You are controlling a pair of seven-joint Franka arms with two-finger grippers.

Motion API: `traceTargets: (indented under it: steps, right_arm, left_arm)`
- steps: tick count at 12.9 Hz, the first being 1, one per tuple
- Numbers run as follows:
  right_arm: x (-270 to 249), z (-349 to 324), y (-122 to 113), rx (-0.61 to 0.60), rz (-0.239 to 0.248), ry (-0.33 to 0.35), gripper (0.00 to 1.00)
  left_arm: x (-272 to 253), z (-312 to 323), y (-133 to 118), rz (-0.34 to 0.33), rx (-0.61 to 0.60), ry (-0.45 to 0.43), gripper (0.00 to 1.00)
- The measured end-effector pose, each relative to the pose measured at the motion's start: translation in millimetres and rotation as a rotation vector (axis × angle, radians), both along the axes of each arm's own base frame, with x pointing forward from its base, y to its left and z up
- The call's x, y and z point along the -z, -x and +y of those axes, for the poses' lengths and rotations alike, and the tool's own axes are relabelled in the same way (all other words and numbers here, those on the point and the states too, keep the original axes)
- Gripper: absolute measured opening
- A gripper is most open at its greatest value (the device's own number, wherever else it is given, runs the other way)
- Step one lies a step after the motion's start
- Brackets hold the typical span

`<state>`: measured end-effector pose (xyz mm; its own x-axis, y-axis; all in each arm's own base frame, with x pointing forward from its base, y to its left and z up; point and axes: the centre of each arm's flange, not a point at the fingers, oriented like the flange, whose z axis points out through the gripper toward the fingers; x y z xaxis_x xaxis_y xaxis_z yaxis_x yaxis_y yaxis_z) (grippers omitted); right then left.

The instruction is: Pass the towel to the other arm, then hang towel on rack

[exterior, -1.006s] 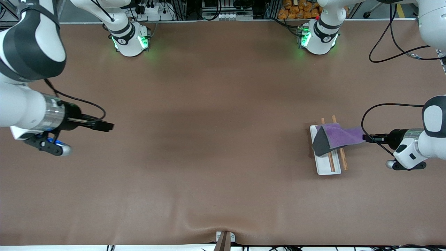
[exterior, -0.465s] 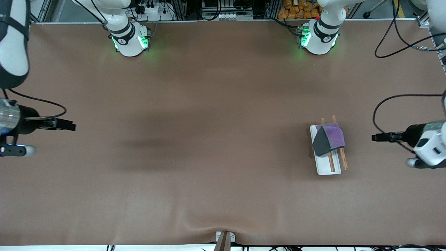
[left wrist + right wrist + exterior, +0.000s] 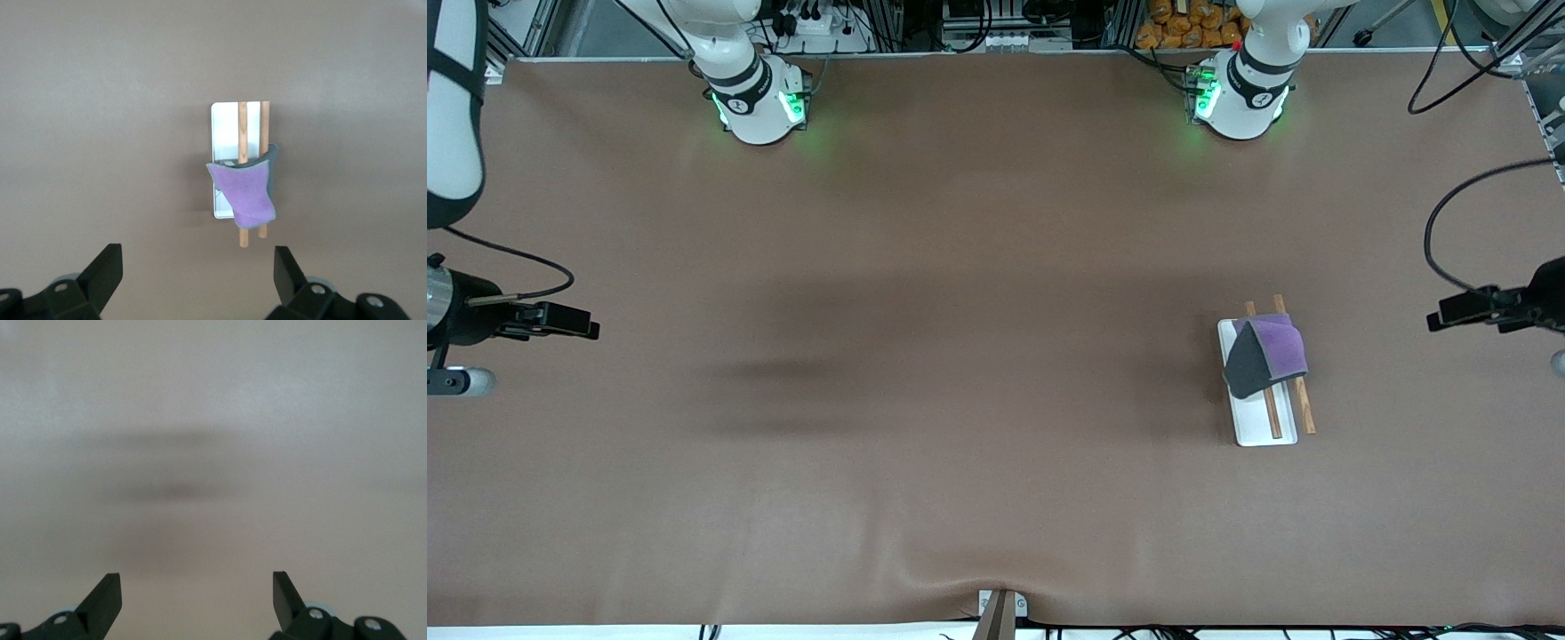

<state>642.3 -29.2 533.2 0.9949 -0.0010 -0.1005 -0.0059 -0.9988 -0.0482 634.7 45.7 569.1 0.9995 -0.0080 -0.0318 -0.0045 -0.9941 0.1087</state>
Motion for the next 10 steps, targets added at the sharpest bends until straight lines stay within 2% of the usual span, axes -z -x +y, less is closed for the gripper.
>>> traceTargets:
  steps: [6,10]
  right_arm:
    - [9,14,63,-0.01,-0.04,0.023,1.0]
    - [10,20,84,-0.018,-0.039,0.03,1.0]
  left_arm:
    - [-40,-54,24,-0.006,-0.08,0.001,1.0]
    - [-43,-88,33,0.001,-0.071,0.002,1.0]
